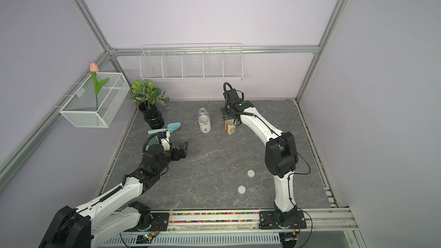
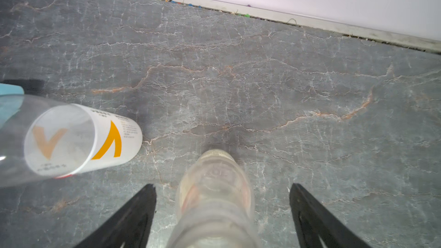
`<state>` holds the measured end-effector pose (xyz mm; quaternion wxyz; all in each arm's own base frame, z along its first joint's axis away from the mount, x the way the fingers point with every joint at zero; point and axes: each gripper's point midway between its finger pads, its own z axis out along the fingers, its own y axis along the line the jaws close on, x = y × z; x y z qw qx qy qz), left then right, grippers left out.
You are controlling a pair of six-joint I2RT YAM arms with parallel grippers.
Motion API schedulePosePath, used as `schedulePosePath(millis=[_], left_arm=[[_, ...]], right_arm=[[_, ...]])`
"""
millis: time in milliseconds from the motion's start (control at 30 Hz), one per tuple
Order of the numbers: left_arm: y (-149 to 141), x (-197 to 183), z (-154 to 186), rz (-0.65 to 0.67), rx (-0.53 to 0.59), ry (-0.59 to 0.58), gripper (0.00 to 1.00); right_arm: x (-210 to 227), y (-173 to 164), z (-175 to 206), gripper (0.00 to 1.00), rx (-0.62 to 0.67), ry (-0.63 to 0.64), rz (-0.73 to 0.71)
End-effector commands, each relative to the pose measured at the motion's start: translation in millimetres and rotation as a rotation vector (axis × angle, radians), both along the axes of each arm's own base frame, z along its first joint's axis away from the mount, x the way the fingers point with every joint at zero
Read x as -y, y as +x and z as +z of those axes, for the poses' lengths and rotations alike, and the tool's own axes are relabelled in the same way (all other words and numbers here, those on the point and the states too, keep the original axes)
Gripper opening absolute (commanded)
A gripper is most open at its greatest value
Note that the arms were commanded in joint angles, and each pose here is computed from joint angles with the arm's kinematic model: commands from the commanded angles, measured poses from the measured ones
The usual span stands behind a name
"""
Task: Screw on the bottle caps
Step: Move the plastic bottle to the center of the board.
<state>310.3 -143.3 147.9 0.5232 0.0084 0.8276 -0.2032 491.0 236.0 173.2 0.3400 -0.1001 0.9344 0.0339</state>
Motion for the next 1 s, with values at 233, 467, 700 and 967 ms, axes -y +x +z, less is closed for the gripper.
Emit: schedulePosePath(millis=[233, 467, 700, 967], left_arm=[[5.9, -5.3, 2.7, 0.047, 0.009, 0.005, 1.00], [7.2, -4.4, 4.1, 0.045, 0.010, 0.004, 1.00], [8.3, -2.9, 1.4, 0.042, -0.004, 0.006, 1.00], [7.0, -4.6, 3.6, 0.044, -0.001, 0.013, 1.00]], right_arm=[[-10.1, -12.7, 17.7, 0.54, -0.023, 0.009, 0.020], [-0.3, -29.1, 20.7, 0.45, -0.027, -0.015, 0.030], [-1.5, -33.9, 20.8, 0.35, -0.049, -0.015, 0.041], [-22.1, -76.1, 57.6, 0.36, -0.056, 0.072, 0.130]])
